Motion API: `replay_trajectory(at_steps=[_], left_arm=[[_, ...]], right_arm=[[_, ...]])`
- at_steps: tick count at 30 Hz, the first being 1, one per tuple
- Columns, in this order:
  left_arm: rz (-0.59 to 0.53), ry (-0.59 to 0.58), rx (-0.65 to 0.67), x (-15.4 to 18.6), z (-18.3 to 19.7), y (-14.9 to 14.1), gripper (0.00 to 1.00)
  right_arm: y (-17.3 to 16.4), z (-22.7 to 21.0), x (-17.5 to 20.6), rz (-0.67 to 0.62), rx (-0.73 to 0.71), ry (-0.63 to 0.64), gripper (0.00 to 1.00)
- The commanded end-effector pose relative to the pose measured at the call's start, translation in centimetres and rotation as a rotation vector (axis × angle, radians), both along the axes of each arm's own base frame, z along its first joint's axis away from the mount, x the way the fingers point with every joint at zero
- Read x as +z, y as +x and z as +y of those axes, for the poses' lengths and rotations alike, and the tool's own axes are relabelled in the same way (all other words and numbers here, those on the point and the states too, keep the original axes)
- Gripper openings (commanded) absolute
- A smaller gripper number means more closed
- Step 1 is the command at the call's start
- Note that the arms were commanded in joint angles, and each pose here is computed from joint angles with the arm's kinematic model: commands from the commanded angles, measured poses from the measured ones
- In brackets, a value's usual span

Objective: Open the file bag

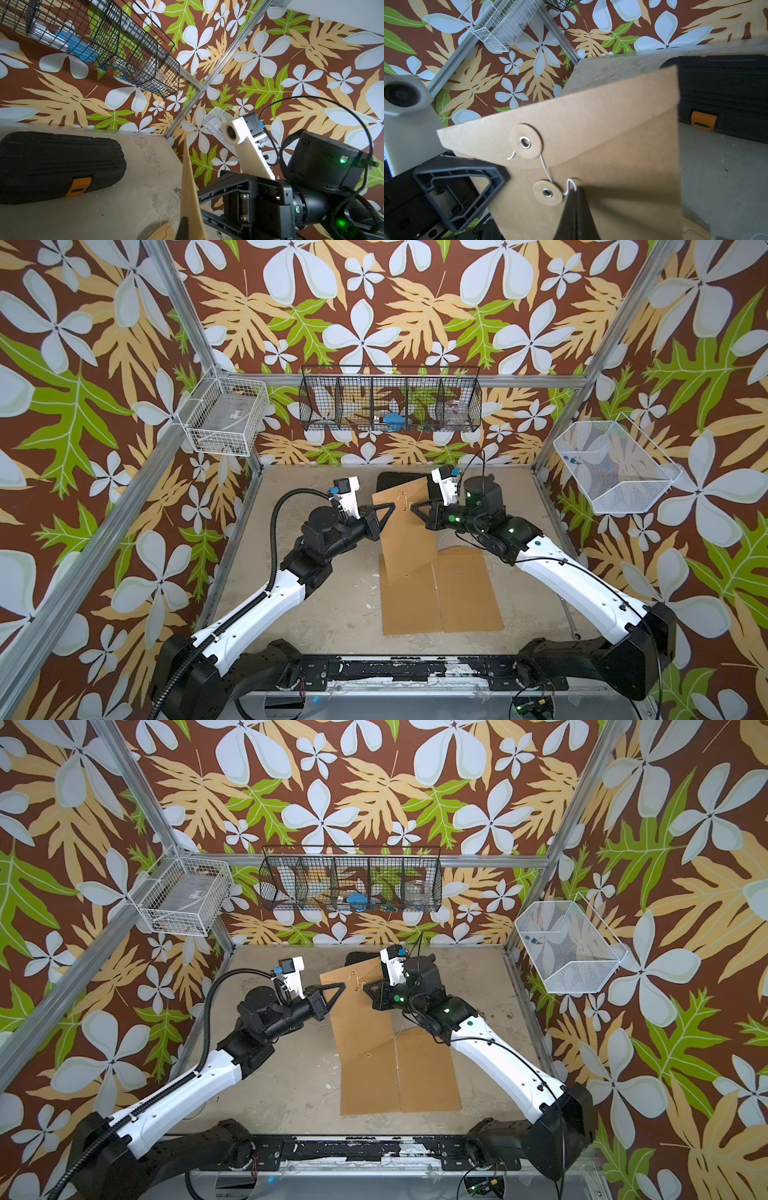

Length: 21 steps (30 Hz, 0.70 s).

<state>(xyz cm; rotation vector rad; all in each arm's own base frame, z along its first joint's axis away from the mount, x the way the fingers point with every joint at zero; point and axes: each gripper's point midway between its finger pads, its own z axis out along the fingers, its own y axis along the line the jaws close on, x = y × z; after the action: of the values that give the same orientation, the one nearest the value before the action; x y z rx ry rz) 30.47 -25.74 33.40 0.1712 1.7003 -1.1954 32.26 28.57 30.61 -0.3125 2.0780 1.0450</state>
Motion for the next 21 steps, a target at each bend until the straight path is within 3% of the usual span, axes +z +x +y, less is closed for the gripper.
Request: replay_trajectory(at_steps=[1, 21], left_arm=[[-0.033, -0.025, -0.022, 1.0, -0.2, -0.4, 0.0], [-0.012, -0.017, -0.021, 0.1, -0.4, -0.1, 0.0]], right_arm=[[0.1, 0.0, 0.7, -0.026, 0.002, 0.002, 0.0], [-0.8, 0.6, 2.4, -0.06, 0.047, 0.029, 0.0]])
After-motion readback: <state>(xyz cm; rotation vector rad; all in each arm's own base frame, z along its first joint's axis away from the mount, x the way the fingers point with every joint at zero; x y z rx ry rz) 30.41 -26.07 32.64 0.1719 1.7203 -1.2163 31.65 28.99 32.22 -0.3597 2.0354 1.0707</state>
